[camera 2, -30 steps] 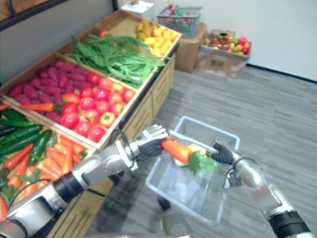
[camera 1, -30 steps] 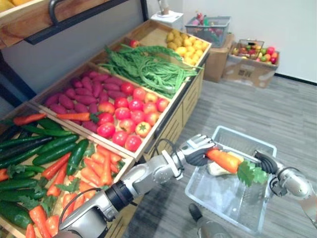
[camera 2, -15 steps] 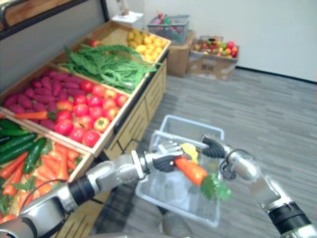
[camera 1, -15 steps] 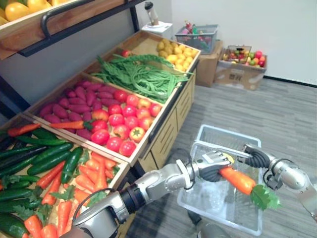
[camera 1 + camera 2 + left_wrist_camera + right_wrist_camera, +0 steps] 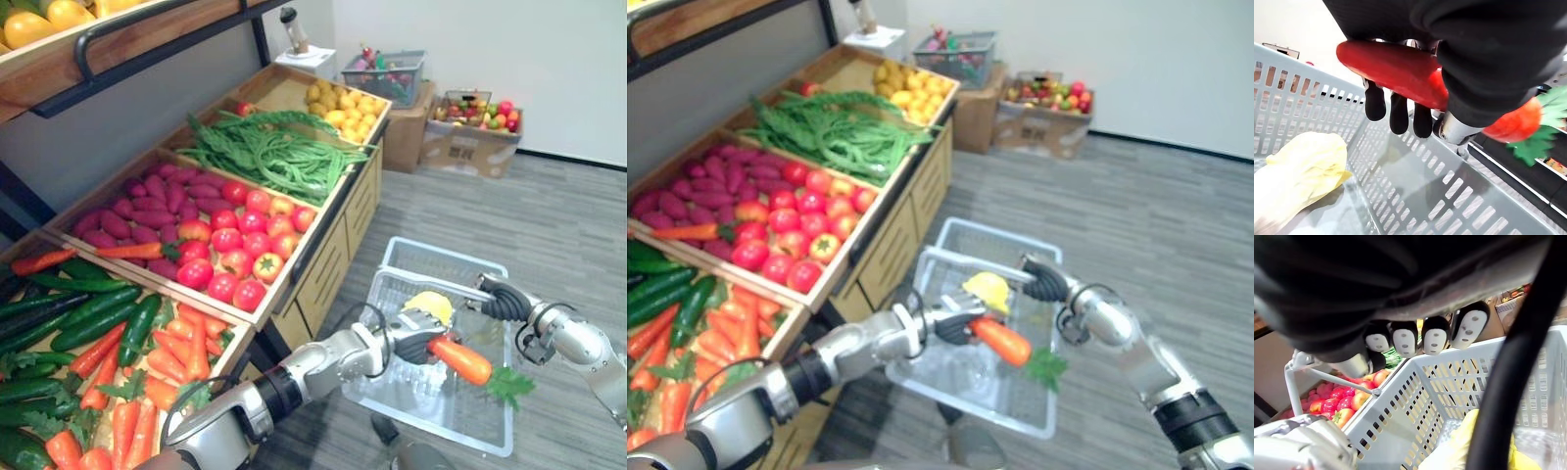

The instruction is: Pick vegetable in the basket

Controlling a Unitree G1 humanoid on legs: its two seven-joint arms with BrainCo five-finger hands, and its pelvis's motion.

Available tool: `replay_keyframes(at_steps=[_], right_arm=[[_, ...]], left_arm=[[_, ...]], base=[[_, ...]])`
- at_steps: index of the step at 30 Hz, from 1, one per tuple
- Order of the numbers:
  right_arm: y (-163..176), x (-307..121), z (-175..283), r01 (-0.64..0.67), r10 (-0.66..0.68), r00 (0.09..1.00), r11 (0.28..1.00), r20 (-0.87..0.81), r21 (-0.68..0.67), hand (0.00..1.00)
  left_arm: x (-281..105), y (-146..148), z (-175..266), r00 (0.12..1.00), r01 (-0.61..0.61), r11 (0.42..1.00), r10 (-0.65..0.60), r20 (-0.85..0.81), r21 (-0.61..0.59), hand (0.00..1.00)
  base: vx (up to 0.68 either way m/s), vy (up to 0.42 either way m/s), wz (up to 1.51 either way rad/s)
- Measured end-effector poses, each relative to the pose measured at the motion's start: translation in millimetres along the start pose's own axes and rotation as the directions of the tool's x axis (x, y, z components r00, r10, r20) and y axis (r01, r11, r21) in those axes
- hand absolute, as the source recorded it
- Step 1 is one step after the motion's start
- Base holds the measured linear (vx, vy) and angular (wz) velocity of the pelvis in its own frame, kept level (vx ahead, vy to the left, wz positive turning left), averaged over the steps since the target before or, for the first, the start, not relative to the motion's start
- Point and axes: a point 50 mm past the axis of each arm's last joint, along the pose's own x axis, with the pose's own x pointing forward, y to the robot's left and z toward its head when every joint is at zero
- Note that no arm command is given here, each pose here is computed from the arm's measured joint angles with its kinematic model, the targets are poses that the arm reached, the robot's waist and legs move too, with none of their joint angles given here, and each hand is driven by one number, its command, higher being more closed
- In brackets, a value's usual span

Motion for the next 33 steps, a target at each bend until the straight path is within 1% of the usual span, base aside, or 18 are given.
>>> replay_keyframes(at_steps=[8,16,24,26,28,30,33], right_arm=[[8.2,4.7,3.6,0.009,-0.010,1.000,0.999,0.015,0.049,1.00],[20.1,7.8,6.3,0.011,-0.014,1.000,0.994,0.026,0.107,1.00],[37.9,1.4,-7.3,0.003,0.005,0.999,0.986,-0.049,0.166,1.00],[40.2,-2.5,-14.5,0.026,-0.010,0.996,0.980,-0.086,0.196,1.00],[40.8,-6.1,-28.5,0.065,-0.030,0.988,0.971,-0.152,0.232,1.00],[40.3,-11.3,-38.7,0.099,-0.048,0.977,0.963,-0.206,0.250,1.00],[49.1,-26.0,-58.3,0.155,-0.063,0.947,0.949,-0.317,0.276,1.00]], left_arm=[[-0.4,-8.6,-15.5,0.996,0.031,1.000,-0.031,-0.088,-0.001,0.00],[-1.1,-5.7,-17.7,0.995,0.019,1.000,-0.019,-0.097,-0.003,0.00],[-1.0,-5.2,-17.0,0.996,0.016,1.000,-0.017,-0.093,-0.010,0.00],[-2.2,0.6,-13.4,0.997,-0.002,1.000,0.001,-0.071,-0.006,0.00],[-6.0,15.1,-6.0,0.999,-0.047,0.999,0.046,-0.023,-0.015,0.00],[-8.5,25.6,1.3,0.997,-0.080,0.996,0.081,0.019,-0.041,0.00],[-21.8,50.3,9.4,0.981,-0.171,0.979,0.180,0.076,-0.107,0.00]], base=[[0.01,0.007,0.01],[0.01,0.020,0.08],[-0.01,0.014,0.18],[-0.01,0.004,0.27],[-0.02,-0.005,0.34],[-0.03,-0.004,0.33],[-0.06,0.003,0.39]])
